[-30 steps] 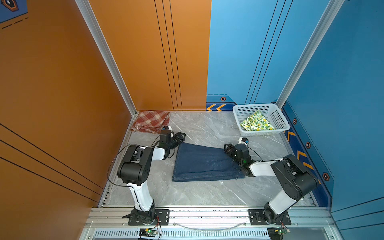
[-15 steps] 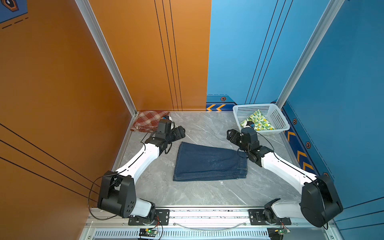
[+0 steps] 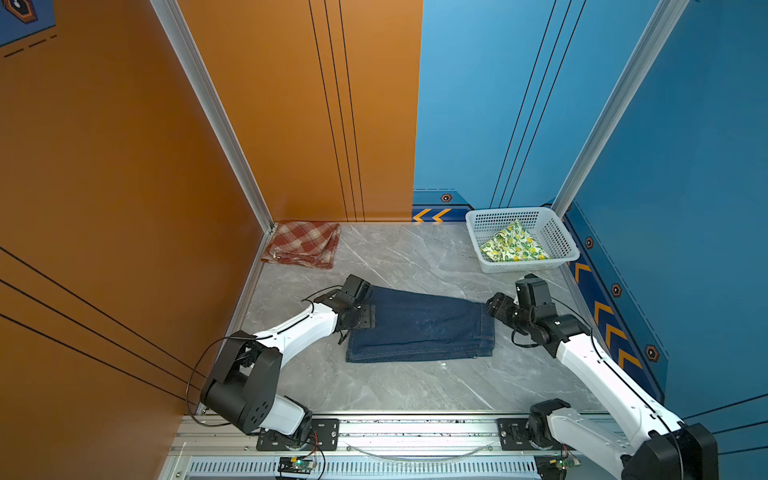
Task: Fold and stack the skirts
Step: 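Grasp the folded denim skirt's two short ends with both grippers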
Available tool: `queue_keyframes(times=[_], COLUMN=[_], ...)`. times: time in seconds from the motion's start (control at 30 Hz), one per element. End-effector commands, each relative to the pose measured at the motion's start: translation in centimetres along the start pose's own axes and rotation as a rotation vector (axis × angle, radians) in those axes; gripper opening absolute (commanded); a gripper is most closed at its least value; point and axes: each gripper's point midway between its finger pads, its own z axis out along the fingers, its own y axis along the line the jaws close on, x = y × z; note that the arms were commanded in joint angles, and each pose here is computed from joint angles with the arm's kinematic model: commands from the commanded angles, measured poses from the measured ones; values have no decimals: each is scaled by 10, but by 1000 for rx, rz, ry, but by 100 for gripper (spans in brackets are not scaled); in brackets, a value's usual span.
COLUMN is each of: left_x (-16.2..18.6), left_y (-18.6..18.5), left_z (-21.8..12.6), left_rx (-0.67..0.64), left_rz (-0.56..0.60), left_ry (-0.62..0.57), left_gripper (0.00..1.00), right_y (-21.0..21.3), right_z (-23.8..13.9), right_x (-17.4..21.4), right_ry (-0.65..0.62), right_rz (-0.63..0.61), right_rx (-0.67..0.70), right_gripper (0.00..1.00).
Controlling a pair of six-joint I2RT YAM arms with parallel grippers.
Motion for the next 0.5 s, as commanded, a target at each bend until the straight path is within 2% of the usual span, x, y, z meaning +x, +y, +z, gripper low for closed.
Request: queue_keyframes(times=[0.0,0.2,0.47], left_x=[11,18,25], left_y=[13,17,23], left_z=[14,29,38], left_rx=[-64,-57,-50], left_rz=[22,-7,-39], left_ry=[40,73,90], left_gripper=[83,80,77], right_y=[-18,-26,-35], right_z=[11,29,52], right_x=[38,58,79], right_ry=[165,256,313], right_rz=[-11,5,51], right_rx=[29,18,12], right_gripper=[77,77,74])
